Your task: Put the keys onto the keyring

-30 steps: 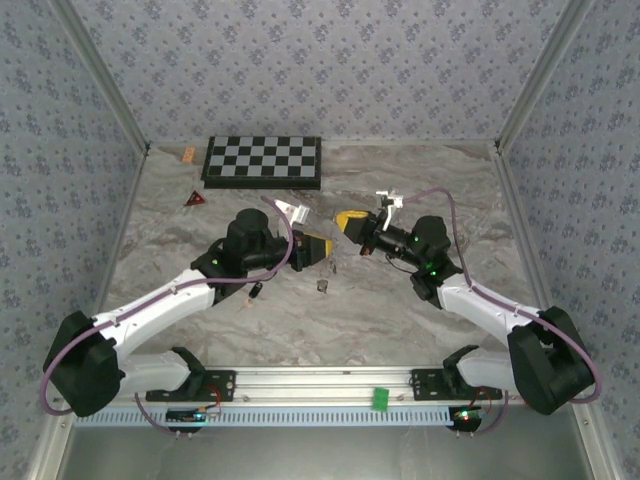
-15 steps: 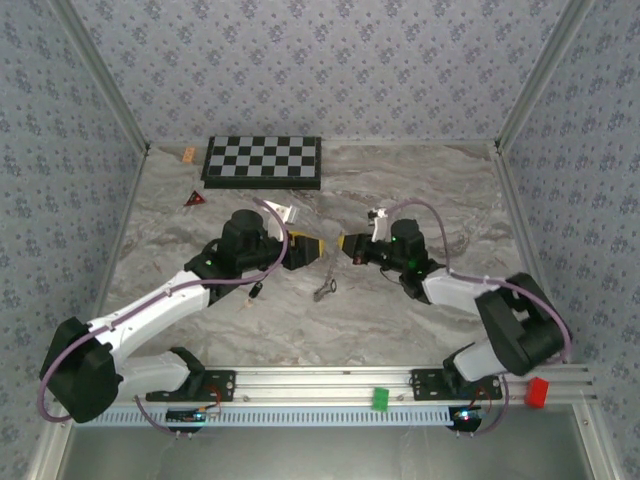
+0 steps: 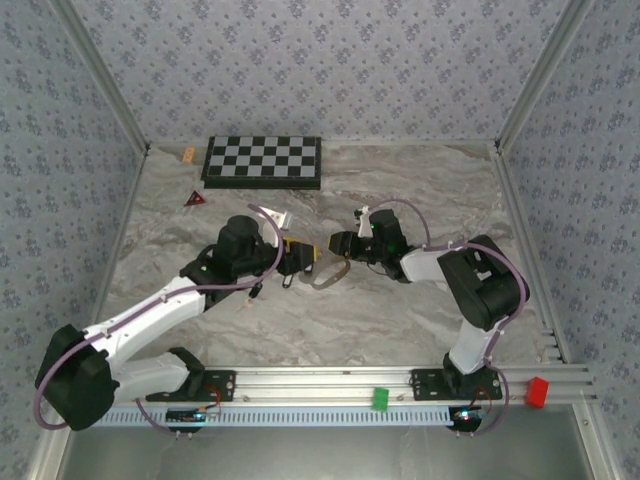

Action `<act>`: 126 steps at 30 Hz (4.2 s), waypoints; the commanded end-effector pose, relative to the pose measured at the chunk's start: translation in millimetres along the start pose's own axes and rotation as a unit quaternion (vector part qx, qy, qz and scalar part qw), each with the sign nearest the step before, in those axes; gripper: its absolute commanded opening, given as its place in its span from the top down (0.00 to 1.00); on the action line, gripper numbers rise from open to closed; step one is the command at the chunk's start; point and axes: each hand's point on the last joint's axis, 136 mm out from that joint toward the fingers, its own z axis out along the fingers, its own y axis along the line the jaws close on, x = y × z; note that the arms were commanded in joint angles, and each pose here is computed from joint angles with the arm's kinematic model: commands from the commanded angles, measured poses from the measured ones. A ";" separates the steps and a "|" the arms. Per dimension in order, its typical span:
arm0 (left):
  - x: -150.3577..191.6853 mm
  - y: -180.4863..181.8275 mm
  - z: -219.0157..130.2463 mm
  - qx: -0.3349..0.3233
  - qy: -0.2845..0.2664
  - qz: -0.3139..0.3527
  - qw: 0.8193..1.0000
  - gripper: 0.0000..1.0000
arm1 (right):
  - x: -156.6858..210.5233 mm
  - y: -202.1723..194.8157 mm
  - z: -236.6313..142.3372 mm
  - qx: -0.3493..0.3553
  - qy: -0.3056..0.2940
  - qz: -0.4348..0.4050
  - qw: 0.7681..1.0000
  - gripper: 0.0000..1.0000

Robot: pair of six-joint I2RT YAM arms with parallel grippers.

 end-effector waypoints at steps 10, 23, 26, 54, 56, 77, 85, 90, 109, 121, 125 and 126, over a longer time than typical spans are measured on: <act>10.5 53.8 -4.1 -0.077 0.000 -0.010 0.997 0.45 | 32.0 7.0 7.6 0.060 0.048 -0.036 0.996 0.65; 8.7 77.1 -21.5 -0.137 -0.031 -0.020 0.990 0.41 | 20.1 0.4 18.0 0.294 0.076 -0.123 0.945 0.62; 6.2 75.8 -29.9 -0.140 -0.042 -0.016 0.989 0.35 | 8.2 7.7 24.9 0.306 0.071 -0.123 0.941 0.63; -1.7 66.9 -58.6 -0.130 -0.099 -0.005 0.987 0.14 | 30.6 -15.8 38.5 0.378 0.130 -0.126 0.908 0.81; -1.3 66.7 -58.9 -0.130 -0.099 -0.005 0.987 0.14 | 29.4 -15.0 35.5 0.379 0.123 -0.127 0.908 0.85; -32.3 41.3 -64.3 -0.099 -0.123 0.010 0.987 0.15 | -27.0 101.2 -33.6 0.184 -0.022 -0.273 0.944 1.00; -68.4 -2.7 -70.8 -0.031 -0.141 0.044 0.989 0.22 | -42.3 171.7 -94.1 -0.021 -0.113 -0.362 0.925 1.00; -79.7 -36.0 -68.8 0.045 -0.133 0.064 0.988 0.29 | -49.7 189.2 -131.9 -0.124 -0.157 -0.356 0.913 1.00; -89.4 -94.4 -41.4 0.163 -0.114 0.092 0.976 0.59 | -59.9 237.0 -169.9 -0.367 -0.154 -0.247 0.883 1.00; -95.1 -95.8 -43.1 0.161 -0.130 0.092 0.974 0.65 | -46.9 245.3 -161.4 -0.381 -0.136 -0.240 0.882 1.00; -96.4 -96.3 -45.8 0.161 -0.136 0.092 0.973 0.70 | -45.3 245.8 -159.6 -0.383 -0.132 -0.237 0.883 1.00; -96.7 -96.8 -46.5 0.162 -0.137 0.092 0.973 0.70 | -45.3 246.0 -159.6 -0.384 -0.131 -0.236 0.883 1.00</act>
